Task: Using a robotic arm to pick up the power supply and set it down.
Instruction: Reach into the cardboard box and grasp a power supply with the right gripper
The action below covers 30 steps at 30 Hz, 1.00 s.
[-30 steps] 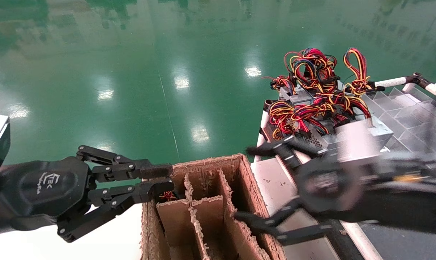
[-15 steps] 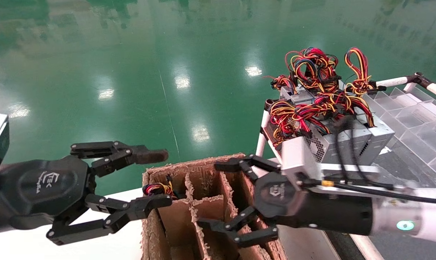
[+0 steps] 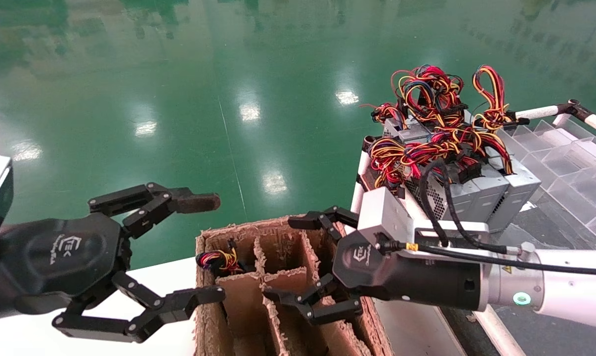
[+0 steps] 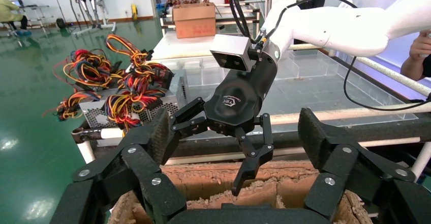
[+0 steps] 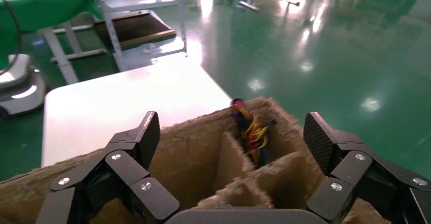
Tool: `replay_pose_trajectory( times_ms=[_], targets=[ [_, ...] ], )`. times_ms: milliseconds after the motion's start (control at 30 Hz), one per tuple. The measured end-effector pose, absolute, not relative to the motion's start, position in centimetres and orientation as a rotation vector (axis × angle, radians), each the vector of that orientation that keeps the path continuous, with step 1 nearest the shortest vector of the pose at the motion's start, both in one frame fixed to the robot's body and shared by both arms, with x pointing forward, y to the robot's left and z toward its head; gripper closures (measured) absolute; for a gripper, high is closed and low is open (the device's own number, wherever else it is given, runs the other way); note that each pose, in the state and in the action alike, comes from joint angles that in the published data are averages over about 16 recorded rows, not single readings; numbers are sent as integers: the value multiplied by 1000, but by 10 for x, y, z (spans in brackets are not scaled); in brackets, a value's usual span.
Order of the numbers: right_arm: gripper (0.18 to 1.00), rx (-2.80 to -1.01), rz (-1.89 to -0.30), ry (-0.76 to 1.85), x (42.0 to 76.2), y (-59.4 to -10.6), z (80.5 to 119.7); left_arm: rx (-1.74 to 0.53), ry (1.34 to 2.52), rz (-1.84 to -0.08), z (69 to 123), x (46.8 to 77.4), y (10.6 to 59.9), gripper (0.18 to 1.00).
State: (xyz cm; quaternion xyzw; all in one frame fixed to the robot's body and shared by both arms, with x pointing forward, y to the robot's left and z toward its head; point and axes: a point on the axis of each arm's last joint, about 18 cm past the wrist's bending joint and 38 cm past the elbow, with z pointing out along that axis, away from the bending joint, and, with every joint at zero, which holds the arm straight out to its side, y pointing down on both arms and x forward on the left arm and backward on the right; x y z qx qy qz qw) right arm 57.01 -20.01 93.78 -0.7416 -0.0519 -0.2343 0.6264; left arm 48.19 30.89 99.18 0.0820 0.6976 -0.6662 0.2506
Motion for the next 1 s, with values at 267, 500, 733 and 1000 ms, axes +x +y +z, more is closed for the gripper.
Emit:
replay_pose_trajectory(
  times_ms=[267, 500, 733, 1000],
  targets=[
    [178, -1726, -523, -97, 593, -168, 926, 223, 1899, -1813, 992, 482, 309, 241],
    [178, -1757, -452, -56, 620, -128, 914, 223, 1899, -1813, 992, 482, 309, 197],
    [178, -1785, -430, -27, 645, -100, 911, 223, 1899, -1813, 992, 482, 309, 185],
    [179, -1801, -464, -35, 661, -82, 909, 223, 1899, -1813, 992, 482, 309, 184]
  ],
)
